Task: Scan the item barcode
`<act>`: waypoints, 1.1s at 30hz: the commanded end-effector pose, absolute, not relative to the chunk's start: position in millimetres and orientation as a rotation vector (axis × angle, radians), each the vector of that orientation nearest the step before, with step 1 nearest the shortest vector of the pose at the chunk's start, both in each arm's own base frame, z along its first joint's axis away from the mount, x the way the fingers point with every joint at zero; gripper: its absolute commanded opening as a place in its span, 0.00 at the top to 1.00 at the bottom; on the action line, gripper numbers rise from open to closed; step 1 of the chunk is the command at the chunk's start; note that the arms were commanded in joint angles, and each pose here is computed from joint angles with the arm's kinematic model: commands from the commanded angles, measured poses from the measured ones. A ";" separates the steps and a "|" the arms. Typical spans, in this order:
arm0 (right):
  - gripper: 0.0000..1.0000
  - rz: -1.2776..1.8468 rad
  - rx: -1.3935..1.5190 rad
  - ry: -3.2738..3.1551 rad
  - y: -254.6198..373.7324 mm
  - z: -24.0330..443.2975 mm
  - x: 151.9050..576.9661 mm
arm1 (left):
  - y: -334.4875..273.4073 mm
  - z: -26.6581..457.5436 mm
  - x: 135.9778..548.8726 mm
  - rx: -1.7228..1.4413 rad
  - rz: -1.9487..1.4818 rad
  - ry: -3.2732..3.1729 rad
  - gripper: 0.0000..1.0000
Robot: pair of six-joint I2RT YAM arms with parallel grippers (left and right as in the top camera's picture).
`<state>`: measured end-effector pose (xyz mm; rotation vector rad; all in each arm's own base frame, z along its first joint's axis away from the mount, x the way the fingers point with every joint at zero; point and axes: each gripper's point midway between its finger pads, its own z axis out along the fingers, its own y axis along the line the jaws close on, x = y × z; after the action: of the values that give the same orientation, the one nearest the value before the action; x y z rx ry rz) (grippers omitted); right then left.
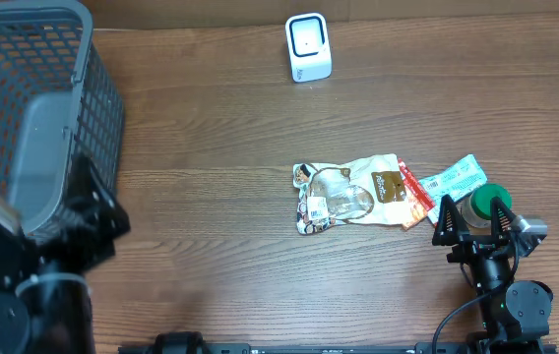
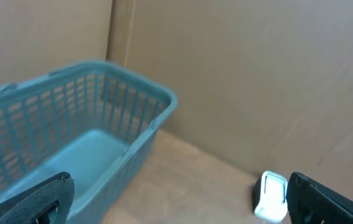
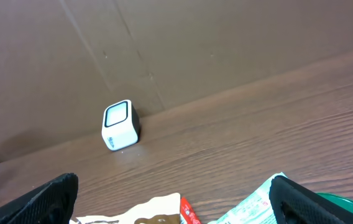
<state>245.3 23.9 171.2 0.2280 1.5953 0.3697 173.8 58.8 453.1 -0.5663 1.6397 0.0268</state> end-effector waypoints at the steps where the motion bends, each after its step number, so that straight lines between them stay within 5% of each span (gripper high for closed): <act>1: 0.00 0.369 0.224 1.590 23.7 169.9 245.4 | 58.9 425.4 160.5 -0.585 0.027 1.668 0.00; 10: 0.00 0.369 0.224 1.590 23.7 169.9 245.4 | 46.0 337.8 156.3 -0.557 -0.059 1.685 0.00; 27: 0.00 0.369 0.224 1.590 23.7 169.9 245.4 | 10.6 386.2 172.7 -0.252 -0.323 1.015 0.00; 33: 0.00 0.369 0.224 1.590 23.7 169.9 245.4 | 4.9 349.4 193.0 -0.206 -0.346 0.970 0.00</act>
<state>245.3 23.9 171.0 0.2275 1.5961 0.3696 181.9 11.3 372.5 -0.2304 0.9316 -0.3179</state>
